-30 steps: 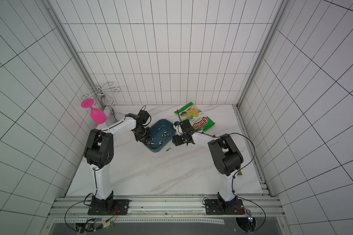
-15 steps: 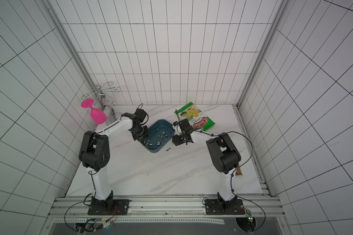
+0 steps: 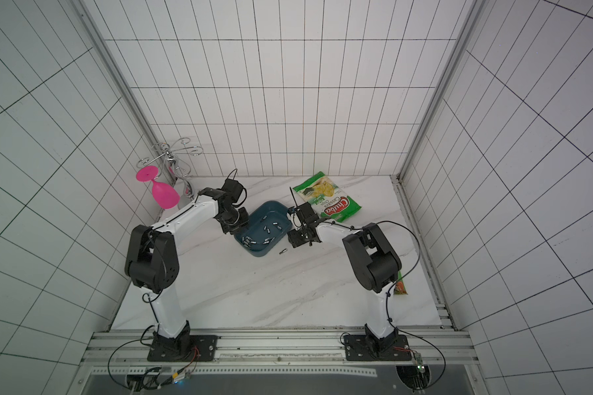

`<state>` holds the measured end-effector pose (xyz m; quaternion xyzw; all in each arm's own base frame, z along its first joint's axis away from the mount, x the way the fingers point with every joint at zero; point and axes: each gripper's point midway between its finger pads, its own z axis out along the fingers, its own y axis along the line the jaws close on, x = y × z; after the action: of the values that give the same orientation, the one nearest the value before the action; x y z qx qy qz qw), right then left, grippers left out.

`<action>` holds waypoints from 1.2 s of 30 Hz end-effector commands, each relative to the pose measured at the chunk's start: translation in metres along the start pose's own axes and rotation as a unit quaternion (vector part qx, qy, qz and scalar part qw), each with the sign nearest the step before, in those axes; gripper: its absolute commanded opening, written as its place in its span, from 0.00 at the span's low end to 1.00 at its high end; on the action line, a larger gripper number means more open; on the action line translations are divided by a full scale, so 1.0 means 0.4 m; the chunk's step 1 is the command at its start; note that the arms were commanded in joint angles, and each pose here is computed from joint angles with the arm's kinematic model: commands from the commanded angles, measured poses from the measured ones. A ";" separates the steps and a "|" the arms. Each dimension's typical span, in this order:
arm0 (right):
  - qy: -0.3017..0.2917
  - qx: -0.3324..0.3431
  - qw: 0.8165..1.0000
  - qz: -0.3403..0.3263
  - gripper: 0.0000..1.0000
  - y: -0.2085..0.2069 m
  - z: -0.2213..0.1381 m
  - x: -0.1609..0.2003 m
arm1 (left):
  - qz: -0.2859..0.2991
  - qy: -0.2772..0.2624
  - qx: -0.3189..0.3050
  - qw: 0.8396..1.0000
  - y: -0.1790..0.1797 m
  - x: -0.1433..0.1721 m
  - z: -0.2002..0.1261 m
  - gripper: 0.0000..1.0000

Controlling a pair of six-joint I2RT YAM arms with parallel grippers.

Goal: Put the bit on the desktop into the storage box
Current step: Move the storage box to the center of the board, then pick up the screwdriver bit from the center of the board.

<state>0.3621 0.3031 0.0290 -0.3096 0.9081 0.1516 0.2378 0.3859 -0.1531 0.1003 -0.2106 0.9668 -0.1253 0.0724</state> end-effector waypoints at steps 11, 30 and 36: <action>0.039 0.042 0.998 -0.019 0.56 -0.011 0.042 0.053 | 0.001 -0.006 0.008 1.000 -0.001 0.006 -0.020 0.34; 0.068 0.074 0.995 -0.004 0.52 -0.024 0.042 0.087 | -0.001 -0.001 0.005 1.000 0.018 0.027 -0.016 0.34; 0.074 0.070 0.995 0.005 0.48 -0.020 0.040 0.094 | -0.001 0.001 0.007 1.000 0.017 0.030 -0.016 0.34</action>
<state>0.3678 0.3007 0.0242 -0.3034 0.9140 0.0865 0.2551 0.3694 -0.1494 0.0941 -0.2129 0.9677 -0.1223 0.0573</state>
